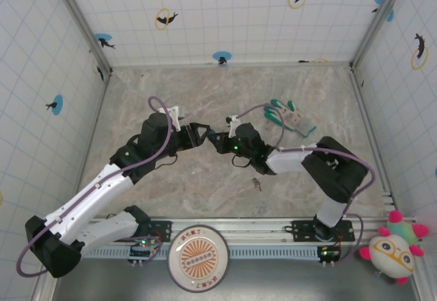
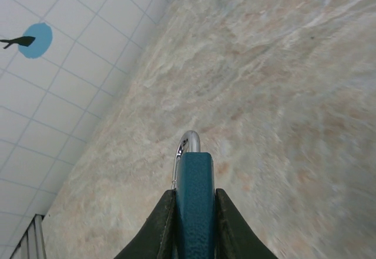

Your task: Unlock with the key

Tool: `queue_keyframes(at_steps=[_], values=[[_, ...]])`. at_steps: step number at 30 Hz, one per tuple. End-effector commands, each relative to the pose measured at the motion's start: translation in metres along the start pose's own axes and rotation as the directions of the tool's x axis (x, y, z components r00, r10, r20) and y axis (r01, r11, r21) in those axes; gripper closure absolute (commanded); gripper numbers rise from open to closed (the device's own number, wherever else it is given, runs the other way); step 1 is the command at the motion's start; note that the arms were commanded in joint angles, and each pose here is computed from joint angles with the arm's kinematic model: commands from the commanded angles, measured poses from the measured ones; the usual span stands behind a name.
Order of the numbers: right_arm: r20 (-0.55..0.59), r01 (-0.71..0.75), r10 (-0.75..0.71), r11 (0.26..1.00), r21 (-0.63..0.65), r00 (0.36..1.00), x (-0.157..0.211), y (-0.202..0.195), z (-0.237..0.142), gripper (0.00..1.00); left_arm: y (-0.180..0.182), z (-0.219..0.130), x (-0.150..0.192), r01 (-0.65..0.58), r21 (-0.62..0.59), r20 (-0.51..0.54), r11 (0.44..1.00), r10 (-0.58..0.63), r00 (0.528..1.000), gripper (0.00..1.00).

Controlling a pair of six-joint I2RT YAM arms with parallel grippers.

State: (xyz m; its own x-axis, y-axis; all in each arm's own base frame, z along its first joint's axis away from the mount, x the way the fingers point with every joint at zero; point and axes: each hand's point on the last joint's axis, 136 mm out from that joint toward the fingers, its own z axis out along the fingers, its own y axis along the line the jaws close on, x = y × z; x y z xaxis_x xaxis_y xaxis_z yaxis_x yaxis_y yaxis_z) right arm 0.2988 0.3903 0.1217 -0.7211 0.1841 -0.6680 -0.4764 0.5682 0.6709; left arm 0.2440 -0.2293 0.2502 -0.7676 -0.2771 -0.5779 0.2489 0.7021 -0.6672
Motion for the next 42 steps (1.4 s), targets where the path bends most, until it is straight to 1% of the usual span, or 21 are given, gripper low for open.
queue_keyframes(at_steps=[1, 7, 15, 21, 28, 35, 39, 42], values=[[0.065, -0.047, 0.056, 0.990, -0.134, 0.996, -0.024, 0.035, 0.023, 1.00, -0.003, -0.001, 0.001, 0.014, 0.029, 0.006, 0.999, -0.014, 1.000, 0.34], [0.015, -0.102, 0.105, 0.983, -0.152, 0.994, -0.013, 0.033, 0.053, 1.00, -0.002, -0.002, 0.002, 0.018, 0.026, 0.011, 0.999, -0.018, 1.000, 0.34], [-0.041, -0.165, 0.162, 0.980, -0.108, 0.986, 0.007, 0.015, 0.071, 1.00, 0.002, 0.001, 0.005, 0.027, 0.017, 0.004, 1.000, -0.027, 1.000, 0.34], [-0.059, -0.197, 0.193, 0.976, -0.087, 0.979, 0.013, 0.007, 0.085, 0.99, 0.003, 0.005, 0.006, 0.032, 0.016, -0.003, 0.999, -0.032, 0.999, 0.34], [-0.093, -0.235, 0.231, 0.971, -0.039, 0.969, 0.026, -0.006, 0.099, 0.96, 0.005, 0.005, 0.008, 0.033, 0.010, -0.004, 0.999, -0.033, 0.999, 0.34], [-0.103, -0.252, 0.249, 0.968, -0.008, 0.963, 0.033, -0.015, 0.103, 0.91, 0.007, 0.007, 0.009, 0.036, 0.007, -0.006, 0.999, -0.036, 0.999, 0.34], [-0.113, -0.257, 0.257, 0.966, 0.009, 0.960, 0.038, -0.019, 0.106, 0.90, 0.008, 0.007, 0.010, 0.037, 0.005, -0.008, 0.999, -0.037, 0.999, 0.34], [-0.120, -0.260, 0.261, 0.965, 0.025, 0.958, 0.040, -0.022, 0.106, 0.86, 0.008, 0.008, 0.011, 0.039, 0.004, -0.010, 0.999, -0.039, 0.999, 0.34]])
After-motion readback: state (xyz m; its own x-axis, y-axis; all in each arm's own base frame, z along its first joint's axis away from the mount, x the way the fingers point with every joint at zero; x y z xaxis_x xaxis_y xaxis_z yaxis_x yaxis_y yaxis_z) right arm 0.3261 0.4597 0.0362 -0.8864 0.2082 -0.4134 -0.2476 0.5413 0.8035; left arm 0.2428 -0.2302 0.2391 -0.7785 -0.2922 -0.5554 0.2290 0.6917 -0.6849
